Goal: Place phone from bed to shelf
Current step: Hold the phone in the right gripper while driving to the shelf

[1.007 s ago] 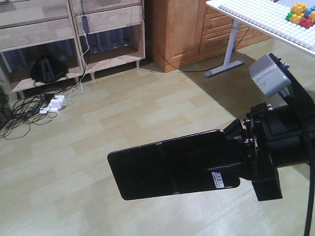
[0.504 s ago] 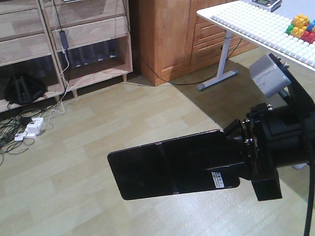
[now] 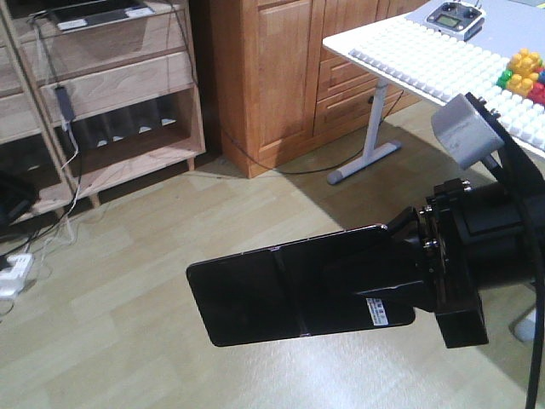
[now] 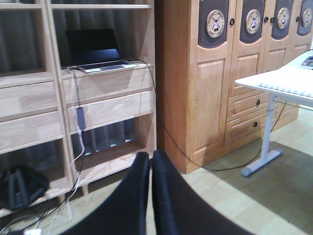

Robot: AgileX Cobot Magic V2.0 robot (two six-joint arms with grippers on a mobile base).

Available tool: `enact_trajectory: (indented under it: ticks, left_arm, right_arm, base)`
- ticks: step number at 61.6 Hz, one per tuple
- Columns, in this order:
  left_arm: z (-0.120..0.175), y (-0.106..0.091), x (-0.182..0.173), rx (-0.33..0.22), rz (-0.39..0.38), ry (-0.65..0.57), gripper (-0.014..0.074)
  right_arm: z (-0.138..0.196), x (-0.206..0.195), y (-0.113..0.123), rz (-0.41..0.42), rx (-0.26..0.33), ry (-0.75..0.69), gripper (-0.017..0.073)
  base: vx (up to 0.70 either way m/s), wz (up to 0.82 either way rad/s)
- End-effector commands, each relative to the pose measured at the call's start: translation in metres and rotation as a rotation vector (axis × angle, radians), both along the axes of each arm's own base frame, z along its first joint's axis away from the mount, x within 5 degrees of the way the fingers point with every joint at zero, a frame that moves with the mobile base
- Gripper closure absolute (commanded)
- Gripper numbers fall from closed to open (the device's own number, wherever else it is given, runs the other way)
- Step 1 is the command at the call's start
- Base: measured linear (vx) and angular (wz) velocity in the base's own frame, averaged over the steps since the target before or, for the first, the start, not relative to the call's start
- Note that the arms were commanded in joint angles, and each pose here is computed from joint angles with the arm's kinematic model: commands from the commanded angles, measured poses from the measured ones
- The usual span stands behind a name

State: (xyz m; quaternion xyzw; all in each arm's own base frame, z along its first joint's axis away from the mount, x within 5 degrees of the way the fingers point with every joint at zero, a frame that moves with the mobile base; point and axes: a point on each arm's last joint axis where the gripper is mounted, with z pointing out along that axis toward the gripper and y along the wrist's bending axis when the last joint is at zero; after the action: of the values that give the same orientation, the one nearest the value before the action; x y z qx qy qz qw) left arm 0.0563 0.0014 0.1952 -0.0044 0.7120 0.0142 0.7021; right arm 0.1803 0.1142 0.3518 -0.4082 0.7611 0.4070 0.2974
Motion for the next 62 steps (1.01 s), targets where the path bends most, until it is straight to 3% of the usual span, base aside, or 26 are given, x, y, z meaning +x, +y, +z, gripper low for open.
enact_trajectory:
  ticks: [1,62]
  left_arm:
    - [0.0153,-0.0001,-0.0019,-0.016,-0.002,-0.103,0.0592]
    - [0.0153,-0.0001,-0.0019,-0.016,-0.002,-0.103,0.0592]
  right_arm:
    - [0.0178,-0.0103,0.0024,0.046,0.087,-0.005,0.0561]
    - [0.0178,-0.0103,0.0024,0.046,0.087,-0.005,0.0561]
  base:
    - [0.47,-0.07]
    - [0.49,0.07]
